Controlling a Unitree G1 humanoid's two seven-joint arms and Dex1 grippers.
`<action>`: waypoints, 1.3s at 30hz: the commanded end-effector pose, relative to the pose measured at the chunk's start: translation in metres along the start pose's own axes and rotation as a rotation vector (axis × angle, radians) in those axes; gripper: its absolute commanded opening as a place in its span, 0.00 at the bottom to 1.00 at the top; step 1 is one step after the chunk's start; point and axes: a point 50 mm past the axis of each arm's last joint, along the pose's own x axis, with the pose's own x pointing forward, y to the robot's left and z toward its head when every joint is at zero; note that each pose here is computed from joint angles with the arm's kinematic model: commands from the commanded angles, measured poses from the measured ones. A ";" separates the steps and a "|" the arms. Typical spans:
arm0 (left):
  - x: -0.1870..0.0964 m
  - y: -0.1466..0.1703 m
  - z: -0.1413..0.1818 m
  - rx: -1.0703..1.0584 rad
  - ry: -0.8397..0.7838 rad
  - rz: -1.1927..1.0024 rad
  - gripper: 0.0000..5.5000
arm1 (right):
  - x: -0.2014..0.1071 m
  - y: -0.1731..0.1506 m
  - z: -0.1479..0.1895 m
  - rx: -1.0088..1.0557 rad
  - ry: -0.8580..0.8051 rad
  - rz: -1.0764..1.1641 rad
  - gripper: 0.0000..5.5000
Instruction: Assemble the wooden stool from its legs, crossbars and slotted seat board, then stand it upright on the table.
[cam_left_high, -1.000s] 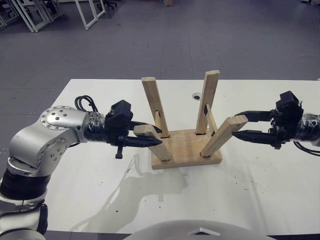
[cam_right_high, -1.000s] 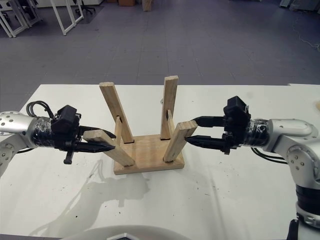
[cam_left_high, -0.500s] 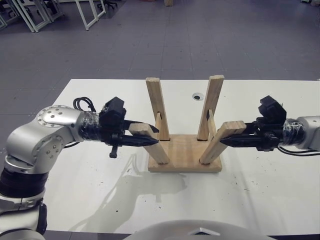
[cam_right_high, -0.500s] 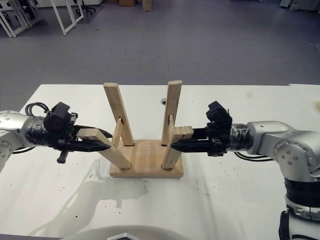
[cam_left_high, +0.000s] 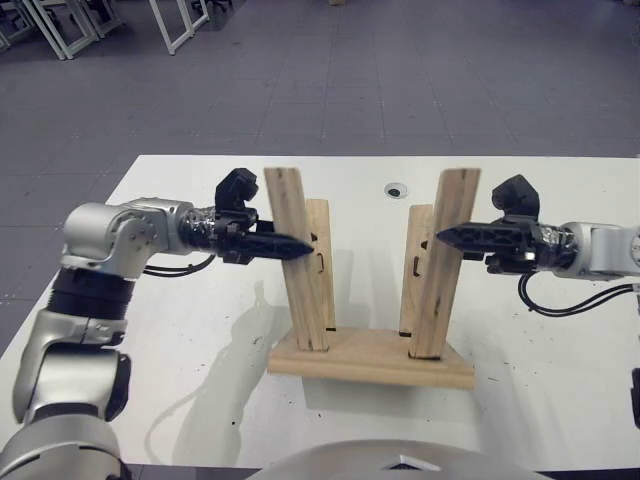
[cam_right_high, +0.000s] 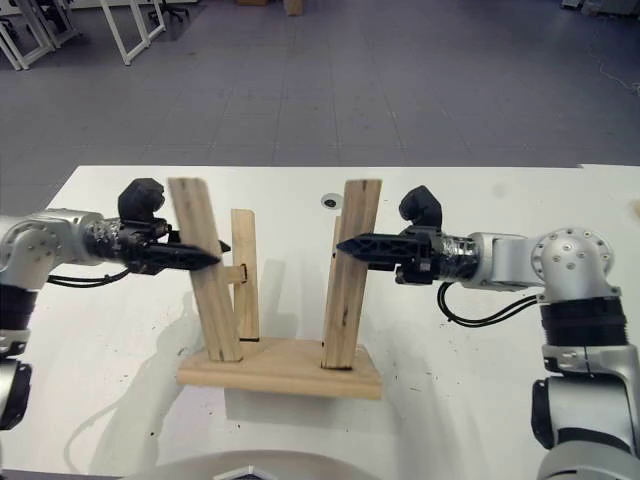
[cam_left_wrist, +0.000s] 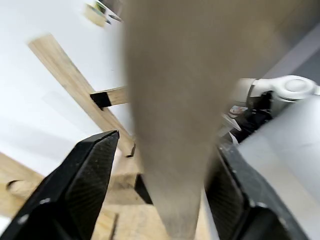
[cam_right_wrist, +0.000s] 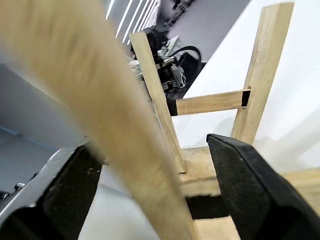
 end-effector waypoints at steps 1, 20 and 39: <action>-0.004 0.014 0.008 0.017 -0.034 0.073 0.65 | 0.000 -0.011 0.011 -0.019 -0.025 -0.056 0.83; -0.059 0.033 -0.012 -0.025 -0.189 0.384 0.66 | -0.054 -0.022 0.013 -0.156 -0.172 -0.240 0.87; -0.038 -0.044 -0.112 0.610 0.418 0.322 0.83 | -0.053 -0.011 -0.109 -0.887 0.500 -0.488 1.00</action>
